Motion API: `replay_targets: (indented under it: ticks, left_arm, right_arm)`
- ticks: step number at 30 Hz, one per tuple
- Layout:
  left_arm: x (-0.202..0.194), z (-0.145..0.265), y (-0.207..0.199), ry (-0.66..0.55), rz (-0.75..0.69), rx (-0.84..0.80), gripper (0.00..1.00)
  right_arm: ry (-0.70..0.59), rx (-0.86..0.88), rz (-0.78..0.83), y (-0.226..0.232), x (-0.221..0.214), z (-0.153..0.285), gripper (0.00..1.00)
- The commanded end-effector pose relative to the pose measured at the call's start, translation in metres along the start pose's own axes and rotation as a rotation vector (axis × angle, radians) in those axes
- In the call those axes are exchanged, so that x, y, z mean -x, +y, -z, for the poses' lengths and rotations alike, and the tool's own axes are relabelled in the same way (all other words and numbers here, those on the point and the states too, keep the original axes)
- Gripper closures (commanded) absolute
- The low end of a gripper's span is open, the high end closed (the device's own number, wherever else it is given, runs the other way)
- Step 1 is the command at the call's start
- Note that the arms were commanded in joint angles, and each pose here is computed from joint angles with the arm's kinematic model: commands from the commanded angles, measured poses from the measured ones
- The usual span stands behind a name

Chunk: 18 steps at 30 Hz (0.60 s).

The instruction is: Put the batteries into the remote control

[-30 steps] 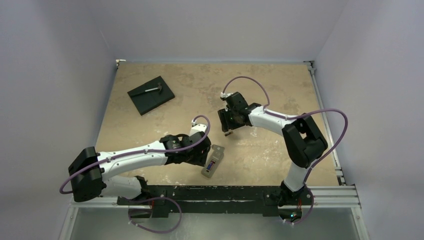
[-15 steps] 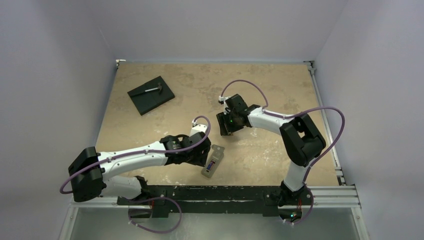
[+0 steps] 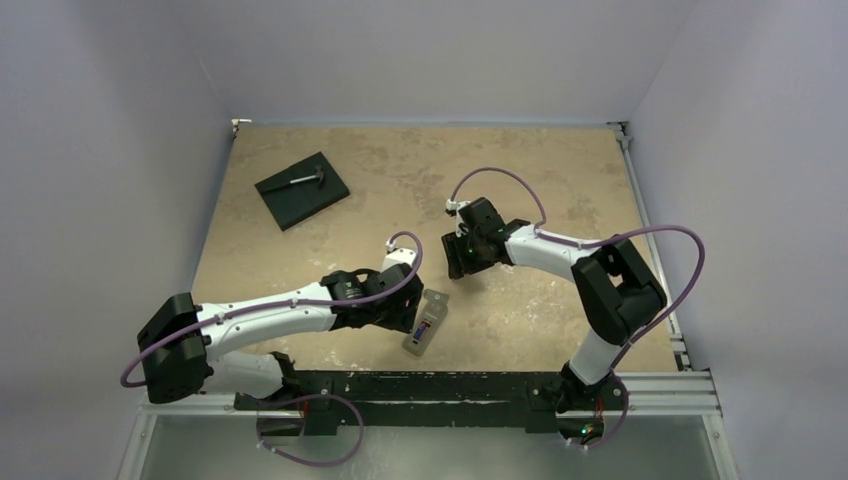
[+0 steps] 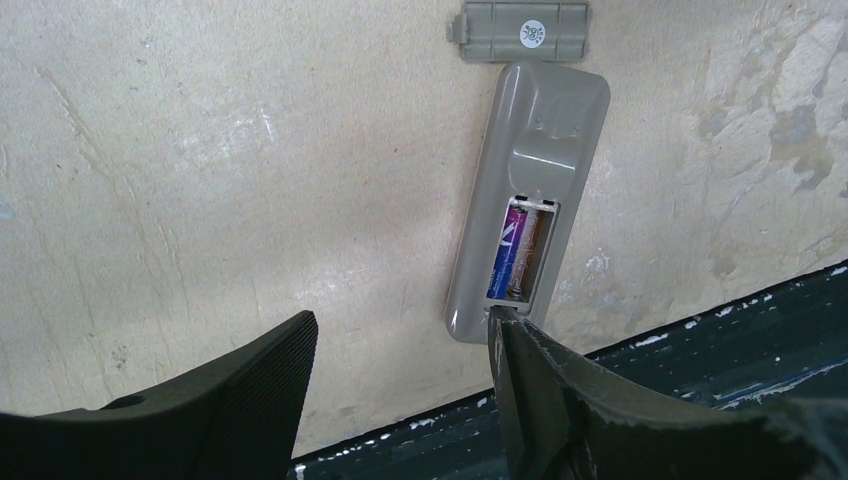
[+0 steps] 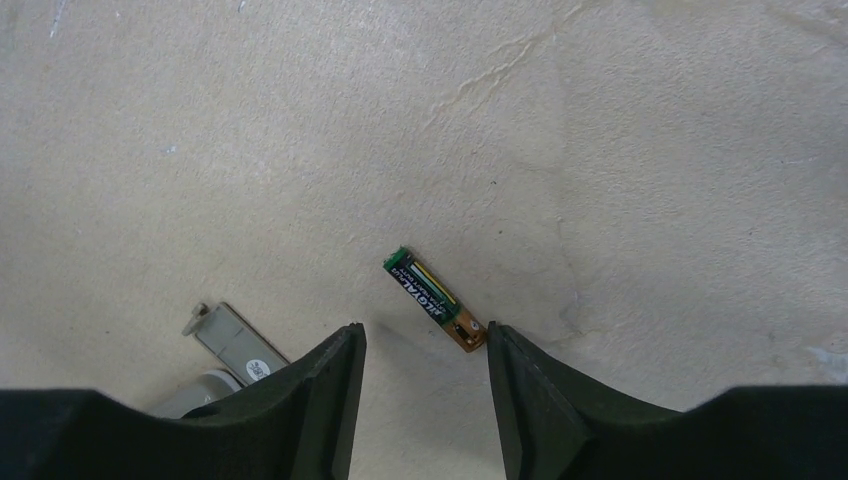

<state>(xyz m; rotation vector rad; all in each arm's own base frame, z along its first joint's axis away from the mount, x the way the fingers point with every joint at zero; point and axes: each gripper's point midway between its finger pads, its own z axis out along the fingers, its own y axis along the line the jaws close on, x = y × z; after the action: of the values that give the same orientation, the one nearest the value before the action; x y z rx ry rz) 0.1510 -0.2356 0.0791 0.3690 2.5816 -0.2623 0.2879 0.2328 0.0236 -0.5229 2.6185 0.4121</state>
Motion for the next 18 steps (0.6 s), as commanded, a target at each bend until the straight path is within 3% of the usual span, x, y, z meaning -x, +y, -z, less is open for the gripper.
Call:
replay_targets:
  ticks: [1, 18]
  left_arm:
    - [0.007, -0.001, -0.007, -0.021, -0.012, -0.024, 0.37]
    - [0.008, -0.001, -0.009, -0.018, -0.007, -0.025, 0.37]
  right_arm:
    - [0.056, -0.033, -0.023, -0.005, -0.023, 0.003, 0.45]
    - [0.012, -0.161, 0.057, -0.019, 0.013, 0.009, 0.45]
